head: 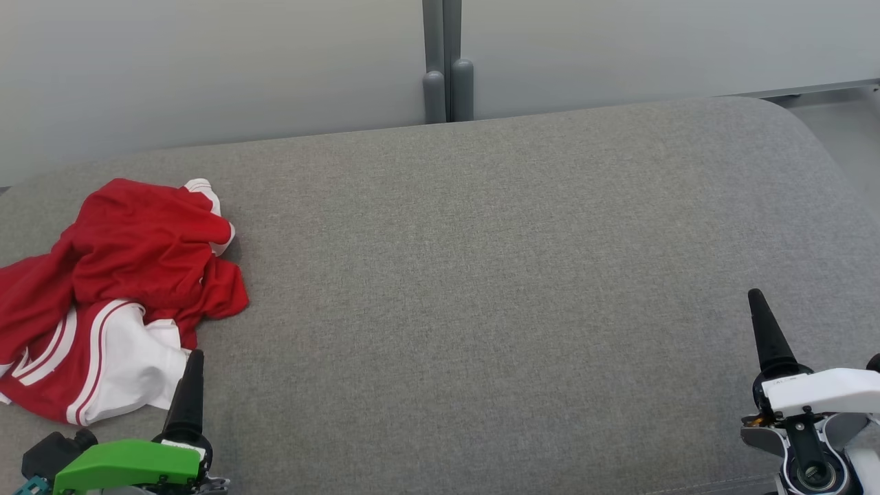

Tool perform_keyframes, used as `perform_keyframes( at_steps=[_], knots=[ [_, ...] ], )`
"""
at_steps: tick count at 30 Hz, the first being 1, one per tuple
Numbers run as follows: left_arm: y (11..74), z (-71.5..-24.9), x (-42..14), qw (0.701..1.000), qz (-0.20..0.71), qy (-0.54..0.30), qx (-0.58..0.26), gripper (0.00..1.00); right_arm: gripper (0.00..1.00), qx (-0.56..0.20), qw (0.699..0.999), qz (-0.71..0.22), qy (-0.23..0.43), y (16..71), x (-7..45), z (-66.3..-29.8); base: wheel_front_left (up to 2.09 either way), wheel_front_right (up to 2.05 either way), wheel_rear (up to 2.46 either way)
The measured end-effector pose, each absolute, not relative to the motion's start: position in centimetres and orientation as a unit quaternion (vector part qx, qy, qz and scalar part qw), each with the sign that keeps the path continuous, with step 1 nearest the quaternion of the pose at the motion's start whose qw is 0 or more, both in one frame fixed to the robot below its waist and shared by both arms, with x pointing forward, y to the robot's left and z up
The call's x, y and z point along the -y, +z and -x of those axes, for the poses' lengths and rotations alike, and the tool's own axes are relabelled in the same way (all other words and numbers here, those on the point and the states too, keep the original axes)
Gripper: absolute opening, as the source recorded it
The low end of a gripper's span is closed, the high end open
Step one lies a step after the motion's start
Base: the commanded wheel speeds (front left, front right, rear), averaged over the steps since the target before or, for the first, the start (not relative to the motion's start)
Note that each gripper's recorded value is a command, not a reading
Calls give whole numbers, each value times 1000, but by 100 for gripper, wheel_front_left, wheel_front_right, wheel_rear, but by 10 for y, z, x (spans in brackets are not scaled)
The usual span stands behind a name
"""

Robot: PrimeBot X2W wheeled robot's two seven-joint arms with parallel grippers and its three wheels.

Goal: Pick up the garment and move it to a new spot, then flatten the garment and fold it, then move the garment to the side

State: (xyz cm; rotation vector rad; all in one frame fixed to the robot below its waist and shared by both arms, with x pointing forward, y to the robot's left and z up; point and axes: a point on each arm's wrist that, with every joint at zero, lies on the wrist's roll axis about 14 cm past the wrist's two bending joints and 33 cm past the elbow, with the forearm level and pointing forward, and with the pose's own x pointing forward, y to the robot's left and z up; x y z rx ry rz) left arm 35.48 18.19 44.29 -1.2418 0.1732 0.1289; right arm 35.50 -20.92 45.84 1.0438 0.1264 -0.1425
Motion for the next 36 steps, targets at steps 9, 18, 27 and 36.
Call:
perform_keyframes(
  at_steps=[9, 18, 27, 36],
  knots=[
    [448, -357, -183, 846, 525, 56, -73, 100, 100, -57, 898, -432, -60, 463, 207, -356, 0, 0, 0],
    [452, -359, -184, 880, 467, 49, -64, 100, 100, -52, 930, -361, -51, 468, 206, -355, 0, 0, 0],
    [460, -360, -182, 914, 402, 34, -52, 100, 100, -35, 956, -288, -40, 478, 207, -357, 0, 0, 0],
    [465, -360, -180, 945, 325, 20, -43, 100, 100, -20, 979, -202, -23, 486, 207, -357, 0, 0, 0]
  ],
)
